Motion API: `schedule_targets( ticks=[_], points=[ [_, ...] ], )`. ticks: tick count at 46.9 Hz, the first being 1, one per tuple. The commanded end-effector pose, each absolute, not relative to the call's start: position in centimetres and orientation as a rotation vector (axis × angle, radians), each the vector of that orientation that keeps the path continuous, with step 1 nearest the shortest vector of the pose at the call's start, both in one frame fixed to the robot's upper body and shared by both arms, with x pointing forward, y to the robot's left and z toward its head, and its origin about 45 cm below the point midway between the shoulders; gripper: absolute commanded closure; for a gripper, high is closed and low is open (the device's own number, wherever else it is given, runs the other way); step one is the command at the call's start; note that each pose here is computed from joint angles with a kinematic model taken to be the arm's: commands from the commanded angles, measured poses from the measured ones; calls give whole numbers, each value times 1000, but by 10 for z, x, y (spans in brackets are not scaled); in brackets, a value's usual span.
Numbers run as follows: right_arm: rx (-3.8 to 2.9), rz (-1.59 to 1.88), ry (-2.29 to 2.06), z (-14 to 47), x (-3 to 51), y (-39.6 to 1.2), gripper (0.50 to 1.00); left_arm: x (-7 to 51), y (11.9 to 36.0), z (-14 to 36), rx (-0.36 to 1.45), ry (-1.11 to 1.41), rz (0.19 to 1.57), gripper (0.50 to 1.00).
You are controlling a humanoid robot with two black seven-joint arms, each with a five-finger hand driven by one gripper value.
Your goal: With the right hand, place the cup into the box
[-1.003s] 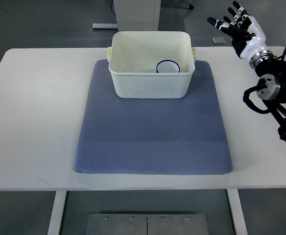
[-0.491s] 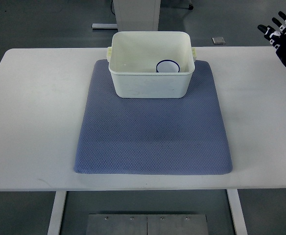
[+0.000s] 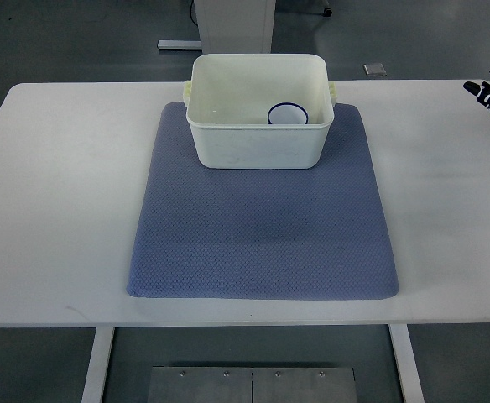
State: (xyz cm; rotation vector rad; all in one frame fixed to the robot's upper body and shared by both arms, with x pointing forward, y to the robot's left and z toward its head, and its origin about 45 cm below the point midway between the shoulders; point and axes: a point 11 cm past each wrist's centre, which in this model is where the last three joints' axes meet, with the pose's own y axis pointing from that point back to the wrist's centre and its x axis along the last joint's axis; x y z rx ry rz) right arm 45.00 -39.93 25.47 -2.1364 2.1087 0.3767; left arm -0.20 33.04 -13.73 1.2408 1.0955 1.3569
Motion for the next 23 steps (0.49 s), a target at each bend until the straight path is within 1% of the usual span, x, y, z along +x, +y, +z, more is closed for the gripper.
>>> schedule_targets(
  ticks=[1,13,23],
  points=[
    [-2138,381,2103,254,450,-397,500,-2,330,-137,1241,1095,1357,500],
    [-2107,380,2110,243,443,-401,500,-2,330,-137,1241,1095,1357,500],
    [-2095,421,2092,222,435,-391,500,-2,330,-137,1241,1095,1357,500]
  ],
)
